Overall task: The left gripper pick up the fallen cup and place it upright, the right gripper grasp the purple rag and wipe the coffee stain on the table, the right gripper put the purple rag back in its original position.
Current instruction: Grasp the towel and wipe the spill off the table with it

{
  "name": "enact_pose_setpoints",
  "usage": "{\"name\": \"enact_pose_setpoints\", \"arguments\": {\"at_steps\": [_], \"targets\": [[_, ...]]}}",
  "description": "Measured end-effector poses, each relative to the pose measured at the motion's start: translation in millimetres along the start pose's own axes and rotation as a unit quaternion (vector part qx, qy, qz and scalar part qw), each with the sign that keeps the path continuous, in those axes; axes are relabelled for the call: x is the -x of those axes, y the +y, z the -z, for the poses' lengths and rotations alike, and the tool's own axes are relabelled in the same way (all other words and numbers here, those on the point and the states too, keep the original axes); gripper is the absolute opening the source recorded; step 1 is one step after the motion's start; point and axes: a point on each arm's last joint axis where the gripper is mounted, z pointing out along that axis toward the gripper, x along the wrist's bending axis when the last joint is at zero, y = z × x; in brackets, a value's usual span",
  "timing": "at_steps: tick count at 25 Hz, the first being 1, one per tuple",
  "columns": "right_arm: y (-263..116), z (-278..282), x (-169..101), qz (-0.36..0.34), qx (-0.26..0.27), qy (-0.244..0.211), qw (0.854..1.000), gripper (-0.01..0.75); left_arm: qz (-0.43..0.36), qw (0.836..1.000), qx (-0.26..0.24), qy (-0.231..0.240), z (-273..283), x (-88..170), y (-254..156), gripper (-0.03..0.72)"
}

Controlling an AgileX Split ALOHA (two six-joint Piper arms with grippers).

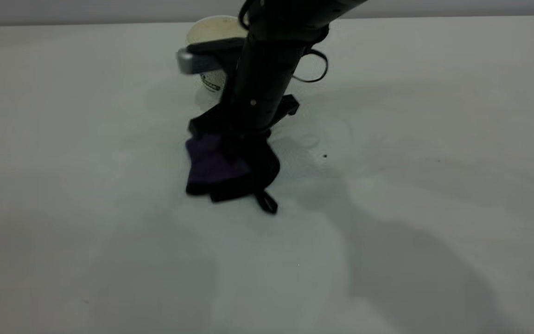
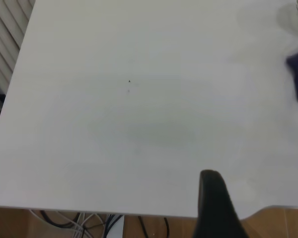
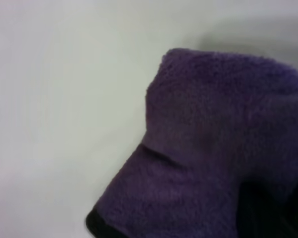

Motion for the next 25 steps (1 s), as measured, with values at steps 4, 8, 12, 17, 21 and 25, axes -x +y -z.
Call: {"name": "enact_pose_setpoints", "arguments": {"at_steps": [4,8,12,17,21,25], "targets": [[5,-2,38,-0.056,-0.006,-0.003,0.998,0.044,0.000,1.000,0.000,0.000,0,0,0,0.505],[6,11,88,-0.101,-0.021,-0.020,0.994,0.044,0.000,1.000,0.000,0.000,0,0,0,0.505],[1,30,150,-0.158,-0.038,-0.052,0.985,0.045,0.000,1.000,0.000,0.000,0,0,0,0.505],[-19,60,229,-0.231,-0.070,-0.082,0.967,0.063,0.000,1.000,0.000,0.000,0,0,0,0.505],[-40,81,276,-0.281,-0.090,-0.091,0.951,0.153,0.000,1.000,0.000,0.000,0,0,0,0.505],[-50,99,298,-0.276,-0.123,-0.103,0.948,0.445,0.000,1.000,0.000,0.000,0,0,0,0.505]]}}
